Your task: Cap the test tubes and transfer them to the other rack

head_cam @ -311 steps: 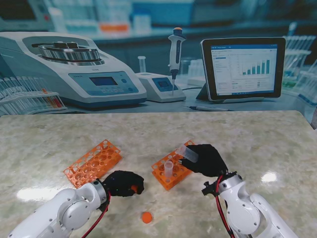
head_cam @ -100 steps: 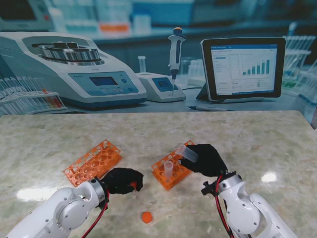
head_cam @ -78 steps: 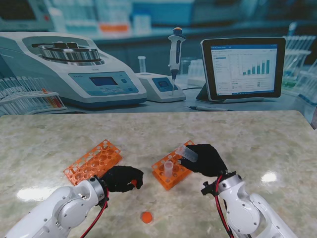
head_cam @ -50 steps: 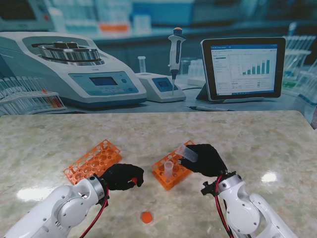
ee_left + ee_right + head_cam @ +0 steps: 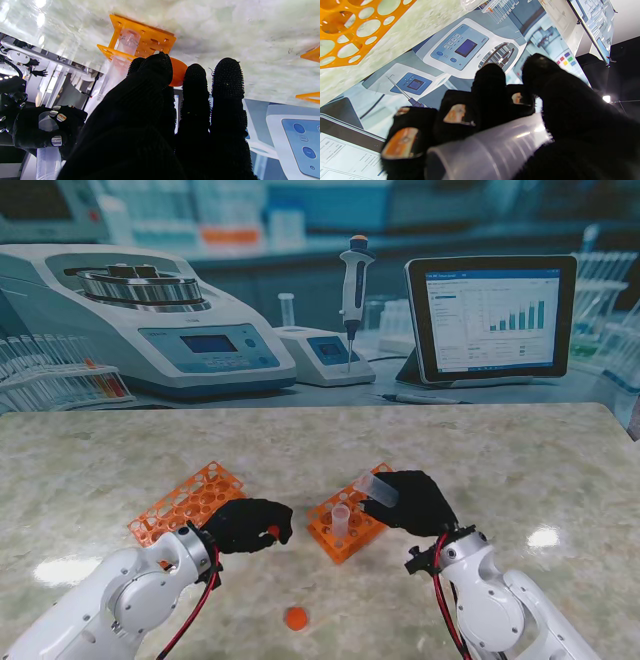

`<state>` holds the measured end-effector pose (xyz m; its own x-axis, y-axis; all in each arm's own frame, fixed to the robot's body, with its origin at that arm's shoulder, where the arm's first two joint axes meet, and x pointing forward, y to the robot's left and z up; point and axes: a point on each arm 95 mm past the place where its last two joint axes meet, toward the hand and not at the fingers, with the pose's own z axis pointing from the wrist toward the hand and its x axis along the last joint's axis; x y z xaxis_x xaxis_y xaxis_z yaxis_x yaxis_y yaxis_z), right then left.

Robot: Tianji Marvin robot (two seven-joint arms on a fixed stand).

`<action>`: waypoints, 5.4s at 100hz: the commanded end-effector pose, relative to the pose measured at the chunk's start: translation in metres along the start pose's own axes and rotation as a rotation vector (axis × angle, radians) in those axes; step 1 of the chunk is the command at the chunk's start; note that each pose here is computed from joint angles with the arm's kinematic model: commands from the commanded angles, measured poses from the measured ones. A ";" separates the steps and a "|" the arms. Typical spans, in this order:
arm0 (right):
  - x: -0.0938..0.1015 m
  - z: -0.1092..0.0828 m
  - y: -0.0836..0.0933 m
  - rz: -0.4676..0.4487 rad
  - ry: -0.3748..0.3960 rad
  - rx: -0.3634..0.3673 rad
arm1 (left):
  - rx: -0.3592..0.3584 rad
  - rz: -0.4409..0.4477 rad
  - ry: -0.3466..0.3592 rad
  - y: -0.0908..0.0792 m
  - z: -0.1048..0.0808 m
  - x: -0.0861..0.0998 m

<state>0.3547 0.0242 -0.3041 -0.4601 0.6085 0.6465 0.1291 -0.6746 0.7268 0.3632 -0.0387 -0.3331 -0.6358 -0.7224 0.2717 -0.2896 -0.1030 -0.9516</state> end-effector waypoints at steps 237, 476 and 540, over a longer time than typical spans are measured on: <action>-0.003 0.004 -0.004 0.022 -0.026 0.028 | 0.413 -0.553 0.184 -0.052 0.015 0.028; -0.011 0.008 -0.004 0.020 -0.045 0.037 | 0.378 -0.650 0.409 -0.046 -0.010 0.088; -0.012 0.008 -0.004 0.019 -0.044 0.037 | 0.372 -0.658 0.402 -0.044 0.000 0.089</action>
<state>0.3687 0.0223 -0.3101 -0.4223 0.6164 0.6646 0.1641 -0.6691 0.7248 0.3182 -0.0966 -0.2661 -0.6503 -0.1451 0.7457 -0.4781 -0.6846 -0.5502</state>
